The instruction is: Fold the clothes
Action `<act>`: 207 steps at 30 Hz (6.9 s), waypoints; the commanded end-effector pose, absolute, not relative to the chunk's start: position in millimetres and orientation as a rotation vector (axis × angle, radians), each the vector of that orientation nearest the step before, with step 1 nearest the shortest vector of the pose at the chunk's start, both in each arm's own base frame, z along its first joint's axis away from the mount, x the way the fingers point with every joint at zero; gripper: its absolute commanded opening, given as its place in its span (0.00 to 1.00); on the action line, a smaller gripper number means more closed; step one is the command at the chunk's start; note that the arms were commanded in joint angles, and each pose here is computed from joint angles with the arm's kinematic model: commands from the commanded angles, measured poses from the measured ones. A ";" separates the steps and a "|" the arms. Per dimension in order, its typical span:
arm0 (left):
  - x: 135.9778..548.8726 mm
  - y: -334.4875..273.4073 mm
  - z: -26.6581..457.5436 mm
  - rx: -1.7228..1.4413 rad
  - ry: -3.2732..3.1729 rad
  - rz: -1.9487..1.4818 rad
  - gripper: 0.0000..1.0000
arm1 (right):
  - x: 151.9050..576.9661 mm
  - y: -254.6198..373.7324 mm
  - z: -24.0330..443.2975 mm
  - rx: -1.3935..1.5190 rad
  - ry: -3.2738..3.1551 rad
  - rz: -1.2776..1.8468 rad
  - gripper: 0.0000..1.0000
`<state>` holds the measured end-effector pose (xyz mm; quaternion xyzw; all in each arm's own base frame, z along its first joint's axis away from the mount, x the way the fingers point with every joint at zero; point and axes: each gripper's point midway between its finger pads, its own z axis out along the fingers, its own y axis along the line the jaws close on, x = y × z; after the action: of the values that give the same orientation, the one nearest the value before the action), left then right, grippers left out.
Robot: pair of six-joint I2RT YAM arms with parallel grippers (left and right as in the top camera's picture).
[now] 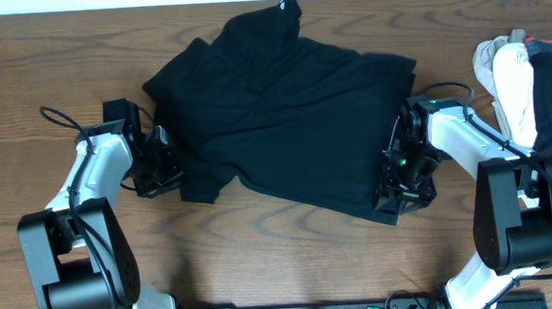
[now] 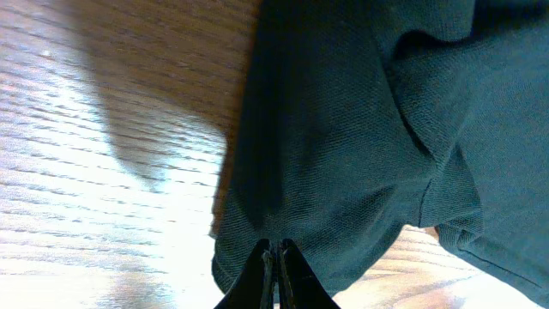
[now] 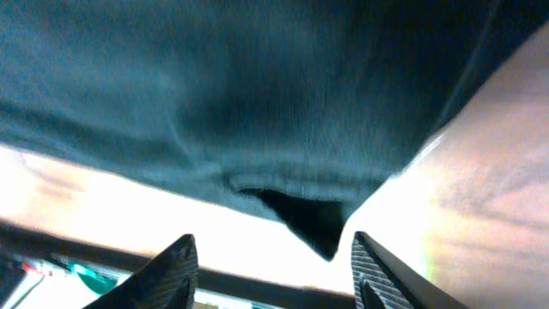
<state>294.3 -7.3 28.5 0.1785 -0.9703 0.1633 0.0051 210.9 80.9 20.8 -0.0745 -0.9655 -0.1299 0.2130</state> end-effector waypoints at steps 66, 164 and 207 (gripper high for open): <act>226.3 -86.5 26.7 0.605 -2.863 0.579 0.06 | 238.6 -32.4 3.8 -0.532 -2.840 0.463 0.01; 460.8 -68.2 76.1 0.104 -3.705 0.718 0.35 | 424.8 13.2 93.9 -0.653 -3.513 -0.516 0.40; 491.9 -47.6 83.4 -0.020 -3.691 0.479 0.38 | 454.6 -45.0 91.7 -0.611 -3.513 -0.436 0.22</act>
<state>469.9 -42.1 29.9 0.0140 -0.9687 0.1123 -0.2210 422.8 -67.5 26.8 -0.2623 -0.9544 -0.0454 -0.1355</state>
